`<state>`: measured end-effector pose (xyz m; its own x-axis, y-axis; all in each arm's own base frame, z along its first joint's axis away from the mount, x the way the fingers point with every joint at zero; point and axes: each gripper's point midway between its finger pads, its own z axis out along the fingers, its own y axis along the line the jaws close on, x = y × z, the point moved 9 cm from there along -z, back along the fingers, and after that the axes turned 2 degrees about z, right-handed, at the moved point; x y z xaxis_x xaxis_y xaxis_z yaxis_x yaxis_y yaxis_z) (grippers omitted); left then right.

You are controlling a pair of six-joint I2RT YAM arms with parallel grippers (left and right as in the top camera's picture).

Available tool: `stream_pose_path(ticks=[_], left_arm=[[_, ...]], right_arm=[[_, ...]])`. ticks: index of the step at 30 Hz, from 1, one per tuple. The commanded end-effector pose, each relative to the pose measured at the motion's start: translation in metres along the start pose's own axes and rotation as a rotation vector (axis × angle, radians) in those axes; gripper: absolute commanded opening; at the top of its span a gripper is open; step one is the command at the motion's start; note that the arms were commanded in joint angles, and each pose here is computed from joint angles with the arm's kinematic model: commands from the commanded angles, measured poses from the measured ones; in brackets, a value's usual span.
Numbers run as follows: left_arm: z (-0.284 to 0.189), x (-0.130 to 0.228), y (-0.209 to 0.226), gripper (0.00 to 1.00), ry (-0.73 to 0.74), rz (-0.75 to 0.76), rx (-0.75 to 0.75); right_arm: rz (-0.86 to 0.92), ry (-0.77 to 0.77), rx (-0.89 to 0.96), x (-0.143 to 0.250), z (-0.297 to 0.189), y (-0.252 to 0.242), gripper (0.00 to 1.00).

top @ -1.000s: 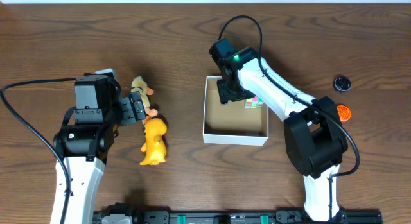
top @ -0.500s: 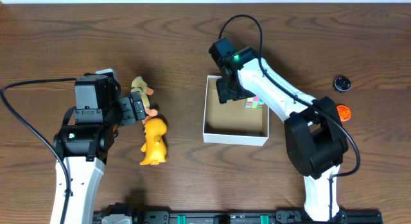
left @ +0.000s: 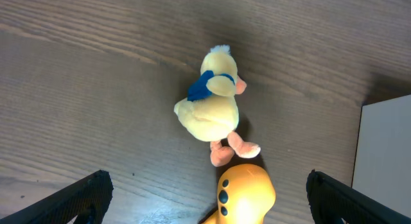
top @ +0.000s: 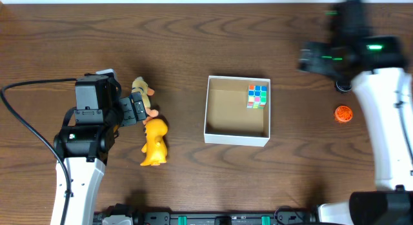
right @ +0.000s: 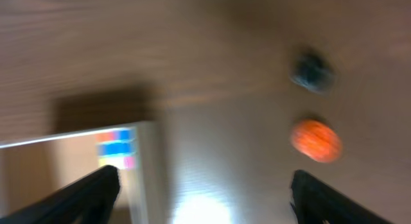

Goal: Pack container
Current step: 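Move right gripper to the orange round object and grasp it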

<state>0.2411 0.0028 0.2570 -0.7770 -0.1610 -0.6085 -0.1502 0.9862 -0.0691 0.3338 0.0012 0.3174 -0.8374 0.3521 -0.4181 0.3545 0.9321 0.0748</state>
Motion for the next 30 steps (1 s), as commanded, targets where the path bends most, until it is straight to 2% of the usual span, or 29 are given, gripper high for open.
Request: stream_pose_path(ticks=[1,6,11,15,30], left_arm=[[-0.005,-0.005,0.000,0.98,-0.023,-0.009,0.001],[-0.005,-0.005,0.000,0.98,-0.023,-0.009,0.000],[-0.005,-0.005,0.000,0.98,-0.022,-0.009,0.001],[-0.005,-0.005,0.000,0.98,-0.022,-0.009,0.001],[-0.005,-0.005,0.000,0.98,-0.022,-0.009,0.001]], right_arm=[[0.121,0.094,0.093,-0.004,0.025,-0.047,0.93],[0.213,0.225,0.145,0.005,0.067,-0.099,0.97],[0.248,0.353,0.186,0.029,0.120,-0.123,0.99],[0.253,0.418,0.194,0.039,0.151,-0.133,0.99],[0.186,0.487,0.144,0.045,0.209,-0.136,0.99]])
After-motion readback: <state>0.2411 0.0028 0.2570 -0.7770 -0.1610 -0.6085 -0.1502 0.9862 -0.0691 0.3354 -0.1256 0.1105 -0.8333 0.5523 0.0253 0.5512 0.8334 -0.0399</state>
